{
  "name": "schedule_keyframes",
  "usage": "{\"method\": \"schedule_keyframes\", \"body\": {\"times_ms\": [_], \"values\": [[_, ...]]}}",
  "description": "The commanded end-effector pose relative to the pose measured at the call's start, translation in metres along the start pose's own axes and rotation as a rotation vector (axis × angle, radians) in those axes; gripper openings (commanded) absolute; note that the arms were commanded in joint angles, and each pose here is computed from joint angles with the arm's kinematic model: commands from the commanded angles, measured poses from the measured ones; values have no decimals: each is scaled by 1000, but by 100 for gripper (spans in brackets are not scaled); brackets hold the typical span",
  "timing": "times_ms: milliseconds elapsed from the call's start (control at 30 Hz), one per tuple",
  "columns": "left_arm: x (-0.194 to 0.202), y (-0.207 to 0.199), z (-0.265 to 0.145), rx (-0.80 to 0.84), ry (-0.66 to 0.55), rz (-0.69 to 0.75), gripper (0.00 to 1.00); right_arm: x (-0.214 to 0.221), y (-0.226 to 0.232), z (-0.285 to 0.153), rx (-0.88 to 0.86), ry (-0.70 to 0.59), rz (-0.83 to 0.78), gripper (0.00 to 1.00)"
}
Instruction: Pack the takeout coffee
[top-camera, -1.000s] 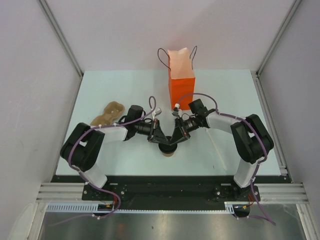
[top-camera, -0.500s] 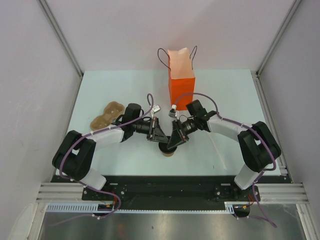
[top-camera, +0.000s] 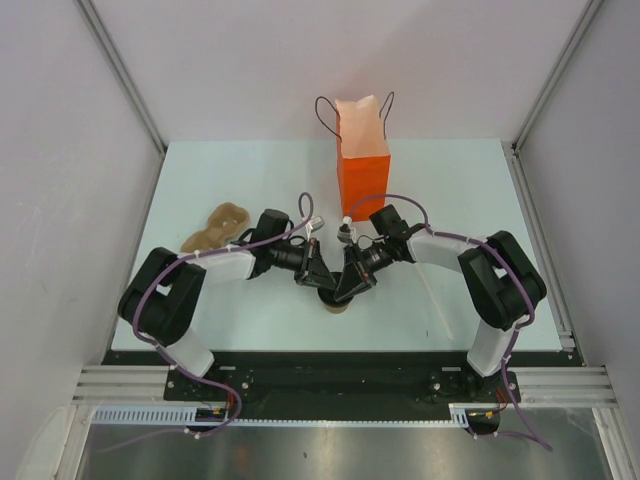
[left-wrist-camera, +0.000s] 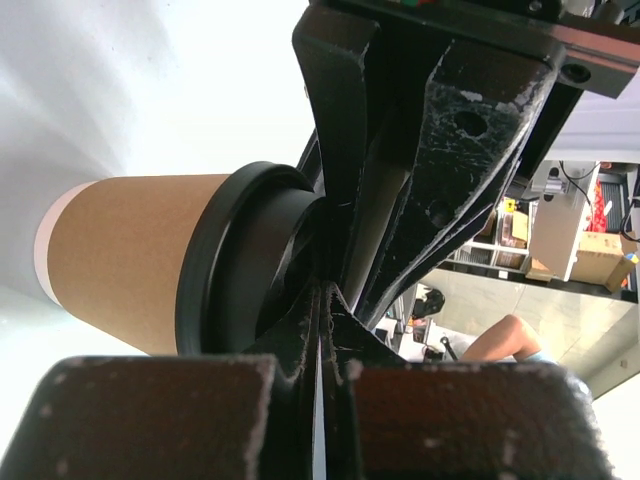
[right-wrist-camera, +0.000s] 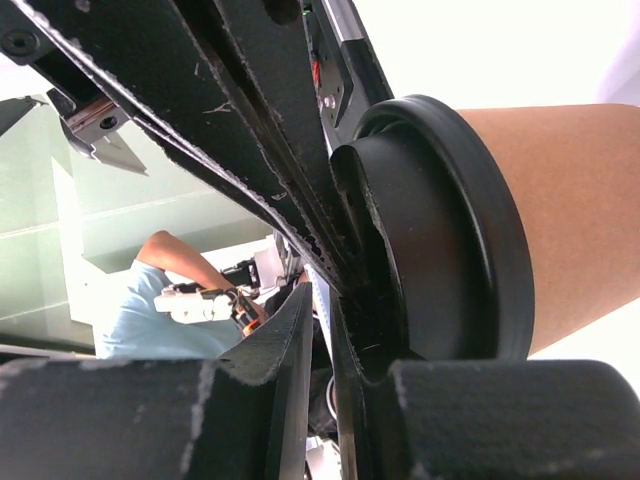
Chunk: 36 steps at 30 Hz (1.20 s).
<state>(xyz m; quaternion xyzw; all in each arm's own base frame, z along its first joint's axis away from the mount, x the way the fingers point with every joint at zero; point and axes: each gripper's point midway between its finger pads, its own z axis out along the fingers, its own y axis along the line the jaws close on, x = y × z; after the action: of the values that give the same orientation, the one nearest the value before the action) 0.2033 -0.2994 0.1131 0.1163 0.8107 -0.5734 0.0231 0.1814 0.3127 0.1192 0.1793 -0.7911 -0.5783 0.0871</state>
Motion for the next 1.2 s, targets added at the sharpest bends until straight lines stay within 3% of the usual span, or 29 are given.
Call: {"method": "schedule_keyframes", "body": {"times_ms": [0,300,567,733,900,1067,1133,1167], "values": [[-4,16,4,-54,-5,16,0,0,-56,6,190,-33,56,18],[-7,26,6,-76,-11,-16,0,5,-102,1,373,-32,70,15],[-7,25,6,-68,-11,-13,0,13,-130,4,395,1,133,13],[-13,-2,1,14,-29,56,0,1,-77,6,261,-27,5,16],[-26,-57,-15,97,-95,221,0,-13,-8,-5,135,-99,-133,27],[-36,-84,-38,9,-163,384,2,-21,32,-24,82,-171,-203,32],[-34,-90,-50,-53,-187,428,3,-29,27,-35,105,-212,-195,32],[-43,-90,-56,-115,-221,525,5,-36,23,-40,136,-235,-204,32]]}}
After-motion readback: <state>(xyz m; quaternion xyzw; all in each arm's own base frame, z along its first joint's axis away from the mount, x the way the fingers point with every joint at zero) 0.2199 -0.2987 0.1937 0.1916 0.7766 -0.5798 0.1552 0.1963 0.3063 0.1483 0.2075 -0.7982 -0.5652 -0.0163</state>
